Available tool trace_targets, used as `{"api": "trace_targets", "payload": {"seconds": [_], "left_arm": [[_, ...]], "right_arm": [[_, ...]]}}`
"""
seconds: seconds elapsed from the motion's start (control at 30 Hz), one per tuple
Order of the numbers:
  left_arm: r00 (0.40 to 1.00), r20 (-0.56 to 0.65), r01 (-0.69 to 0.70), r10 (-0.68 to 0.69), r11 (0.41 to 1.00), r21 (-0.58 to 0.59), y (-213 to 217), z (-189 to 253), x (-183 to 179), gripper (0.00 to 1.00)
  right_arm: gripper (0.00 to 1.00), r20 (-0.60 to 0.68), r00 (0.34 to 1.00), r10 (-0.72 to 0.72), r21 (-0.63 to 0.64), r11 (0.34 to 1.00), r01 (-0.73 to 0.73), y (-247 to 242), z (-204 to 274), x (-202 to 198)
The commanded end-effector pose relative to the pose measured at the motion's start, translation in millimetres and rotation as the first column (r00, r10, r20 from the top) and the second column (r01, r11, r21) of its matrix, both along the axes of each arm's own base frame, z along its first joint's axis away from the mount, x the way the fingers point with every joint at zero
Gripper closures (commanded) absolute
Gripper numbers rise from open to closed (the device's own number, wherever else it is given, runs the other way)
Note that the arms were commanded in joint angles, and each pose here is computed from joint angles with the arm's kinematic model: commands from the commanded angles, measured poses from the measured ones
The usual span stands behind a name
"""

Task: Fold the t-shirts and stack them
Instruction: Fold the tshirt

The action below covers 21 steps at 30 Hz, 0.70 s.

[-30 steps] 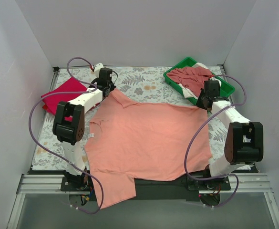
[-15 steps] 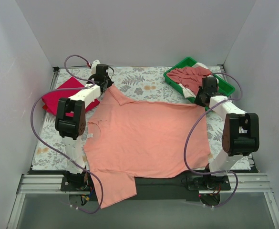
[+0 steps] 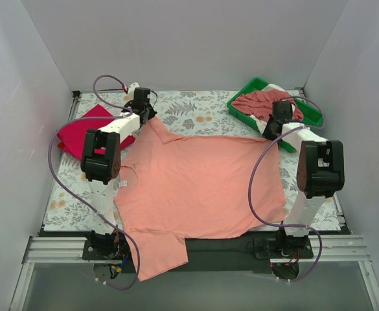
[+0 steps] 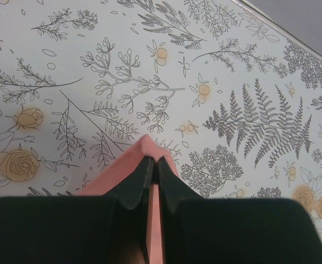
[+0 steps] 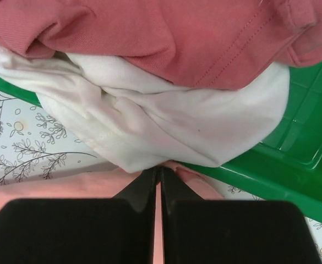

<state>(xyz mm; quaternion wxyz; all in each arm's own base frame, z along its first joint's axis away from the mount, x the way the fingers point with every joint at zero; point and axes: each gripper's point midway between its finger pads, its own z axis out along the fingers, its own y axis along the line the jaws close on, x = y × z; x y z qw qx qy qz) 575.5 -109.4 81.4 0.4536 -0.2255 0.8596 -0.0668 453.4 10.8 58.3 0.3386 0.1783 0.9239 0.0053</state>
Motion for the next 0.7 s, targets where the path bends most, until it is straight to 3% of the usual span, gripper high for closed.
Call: {"api": "trace_targets", "payload": {"seconds": [0.0,0.23,0.27,0.3,0.47,0.67], "left_arm": [[0.999,0.036,-0.023,0.024,1.0,-0.02,3,22,9,1.0],[0.999,-0.01,-0.048,0.047,0.993,-0.107,0,43,-25,1.0],[0.997,-0.053,-0.053,0.047,0.992,-0.113,1,31,-40,1.0],[0.998,-0.022,-0.061,0.058,0.987,-0.152,0,51,-47,1.0],[0.995,-0.05,-0.092,0.085,0.978,-0.184,5,51,-97,1.0],[0.997,0.004,-0.078,0.082,0.961,-0.265,-2,88,-153,1.0]], "right_arm": [[0.99,0.112,0.994,-0.017,-0.019,1.0,0.019,-12,33,26],[0.99,0.142,0.99,0.017,0.007,1.0,-0.018,-5,51,10],[0.99,0.147,0.989,0.035,0.003,0.999,-0.036,-4,54,5],[0.99,0.145,0.988,0.05,0.014,0.999,-0.053,0,53,1],[0.99,0.15,0.985,0.08,0.018,0.996,-0.084,4,60,-16],[0.99,0.145,0.985,0.089,-0.002,0.996,-0.09,1,67,-28]]}}
